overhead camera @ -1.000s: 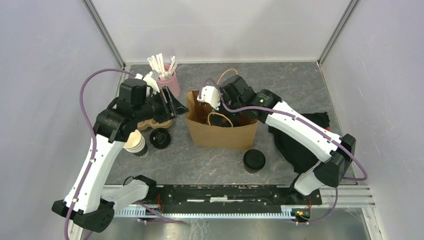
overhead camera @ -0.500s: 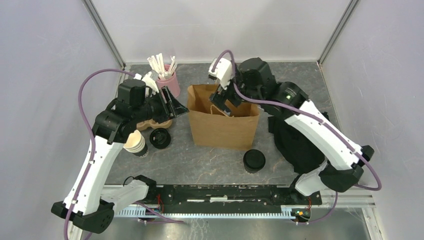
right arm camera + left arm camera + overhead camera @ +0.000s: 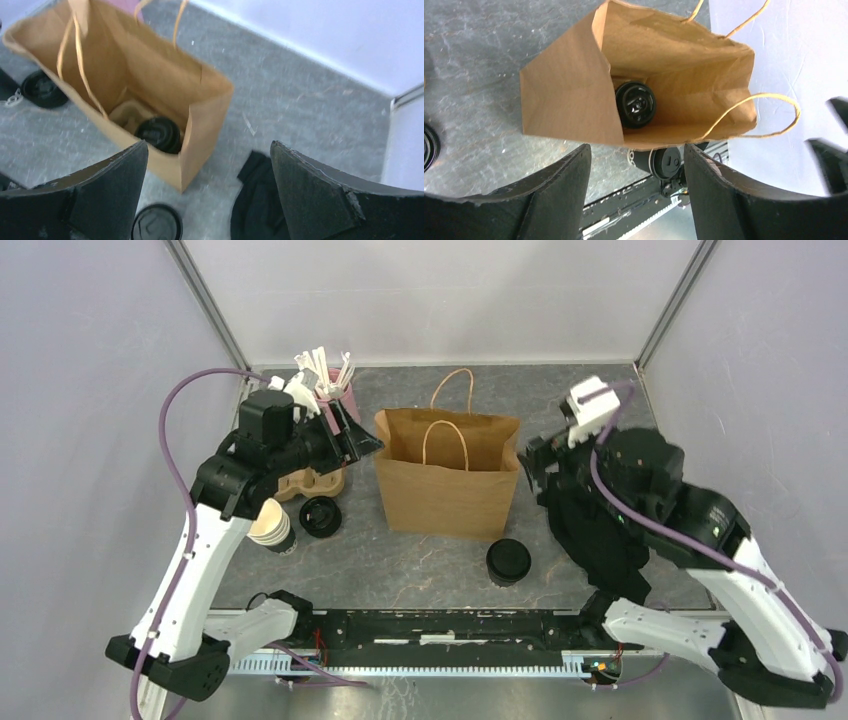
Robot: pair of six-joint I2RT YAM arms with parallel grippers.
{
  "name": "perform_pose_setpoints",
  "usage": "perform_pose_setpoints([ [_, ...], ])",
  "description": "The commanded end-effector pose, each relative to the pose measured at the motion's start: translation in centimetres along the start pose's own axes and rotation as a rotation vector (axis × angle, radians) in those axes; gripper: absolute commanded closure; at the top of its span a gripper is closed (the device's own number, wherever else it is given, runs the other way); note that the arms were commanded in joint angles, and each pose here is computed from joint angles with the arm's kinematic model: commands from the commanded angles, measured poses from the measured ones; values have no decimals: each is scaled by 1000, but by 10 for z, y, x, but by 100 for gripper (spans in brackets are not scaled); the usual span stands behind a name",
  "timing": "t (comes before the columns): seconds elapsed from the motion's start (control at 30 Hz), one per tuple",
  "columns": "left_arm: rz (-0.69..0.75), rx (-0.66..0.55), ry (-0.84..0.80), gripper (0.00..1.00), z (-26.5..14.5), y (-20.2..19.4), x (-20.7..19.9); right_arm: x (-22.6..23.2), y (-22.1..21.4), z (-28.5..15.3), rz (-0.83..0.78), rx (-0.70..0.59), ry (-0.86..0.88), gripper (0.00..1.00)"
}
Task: Pack the takeout coffee
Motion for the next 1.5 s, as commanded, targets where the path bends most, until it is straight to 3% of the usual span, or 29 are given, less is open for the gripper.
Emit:
perform_pose_setpoints([
  [0.0,-12,-52,-63,28,25,22,-10,3,-55,-8,116,77,49,2],
  [0.07,-21,-31,-81,31,35,22,-11,14,-79,-8,104,112,132,5],
  [0.2,-23,-10,-94,36,45,21,-11,12,-120,6,71,170,118,11],
  [0.47,-48,49,-93,43,49,4,-5,13,-148,39,135,136,64,22],
  [0.6,-67,79,-106,49,47,-6,-5,2,-154,46,125,159,-23,38],
  [1.03,-140,97,-137,56,29,-30,-11,-14,-146,82,-3,128,-70,35],
  [1.47,-126,123,-190,56,32,-51,-52,-36,-125,142,-51,69,-69,33],
])
Point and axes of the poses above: each gripper's point midway between its finger pads, its own z axis out along the fingers, its own x axis along the line the jaws close on, y = z × x, the point moved 2 cm from there along -z, back along the fingers, and after that the axes turned 11 degrees about z, right-handed, at the moved point
